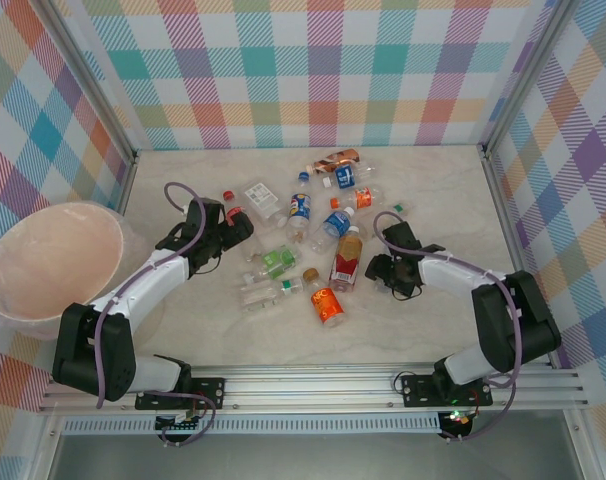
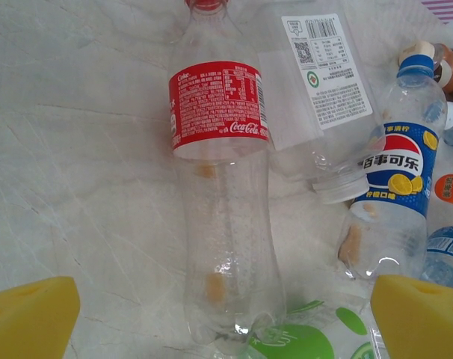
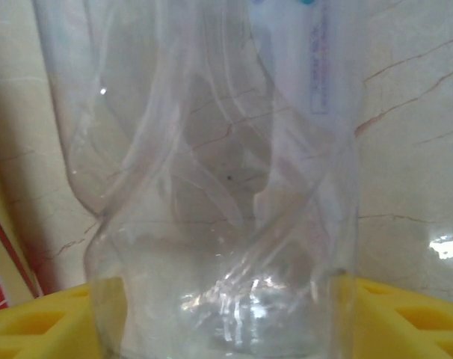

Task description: Put the plastic bottles in the bin

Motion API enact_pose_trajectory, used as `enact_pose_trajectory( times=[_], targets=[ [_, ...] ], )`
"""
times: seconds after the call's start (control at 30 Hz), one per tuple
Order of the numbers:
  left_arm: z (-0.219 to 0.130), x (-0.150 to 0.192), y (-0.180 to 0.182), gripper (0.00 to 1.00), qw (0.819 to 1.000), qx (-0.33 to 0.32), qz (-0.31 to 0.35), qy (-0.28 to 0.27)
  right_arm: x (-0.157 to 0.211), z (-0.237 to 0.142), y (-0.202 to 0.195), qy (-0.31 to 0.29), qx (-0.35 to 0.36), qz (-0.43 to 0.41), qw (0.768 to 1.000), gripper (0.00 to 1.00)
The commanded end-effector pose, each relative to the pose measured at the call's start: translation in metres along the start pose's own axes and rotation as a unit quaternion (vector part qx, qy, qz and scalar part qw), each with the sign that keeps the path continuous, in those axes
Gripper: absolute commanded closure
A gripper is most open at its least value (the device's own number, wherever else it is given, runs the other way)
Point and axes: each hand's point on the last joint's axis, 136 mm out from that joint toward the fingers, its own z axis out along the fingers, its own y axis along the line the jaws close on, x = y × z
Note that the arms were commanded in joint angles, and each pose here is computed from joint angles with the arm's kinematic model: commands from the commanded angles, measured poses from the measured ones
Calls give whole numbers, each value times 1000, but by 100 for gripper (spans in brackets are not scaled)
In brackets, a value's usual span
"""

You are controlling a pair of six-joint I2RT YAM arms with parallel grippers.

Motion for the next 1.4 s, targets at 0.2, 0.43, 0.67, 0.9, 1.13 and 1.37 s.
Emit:
enact_pose_trajectory(
  times=[0.2,0.43,0.67,0.9,1.13,1.37],
  targets=[
    [-13,9,-20,0,998,41,17,38,-8,-5,4,-23,-1,-48,999,45],
    [-26,13,-52,0,992,122,15,37,-29,-38,17,-99,-33,-128,986,58],
    [-42,23,-109,0,967,246,26,60,-34,-74,63,-160,-164,-181,956,62],
    [-61,43,-174,0,920,379,48,87,-13,-110,118,-167,-340,-240,894,63],
    [-66,71,-219,0,898,412,102,113,4,-122,142,-140,-414,-278,855,63],
    [-67,79,-256,0,881,442,137,102,19,-124,159,-102,-442,-310,835,62]
  ],
)
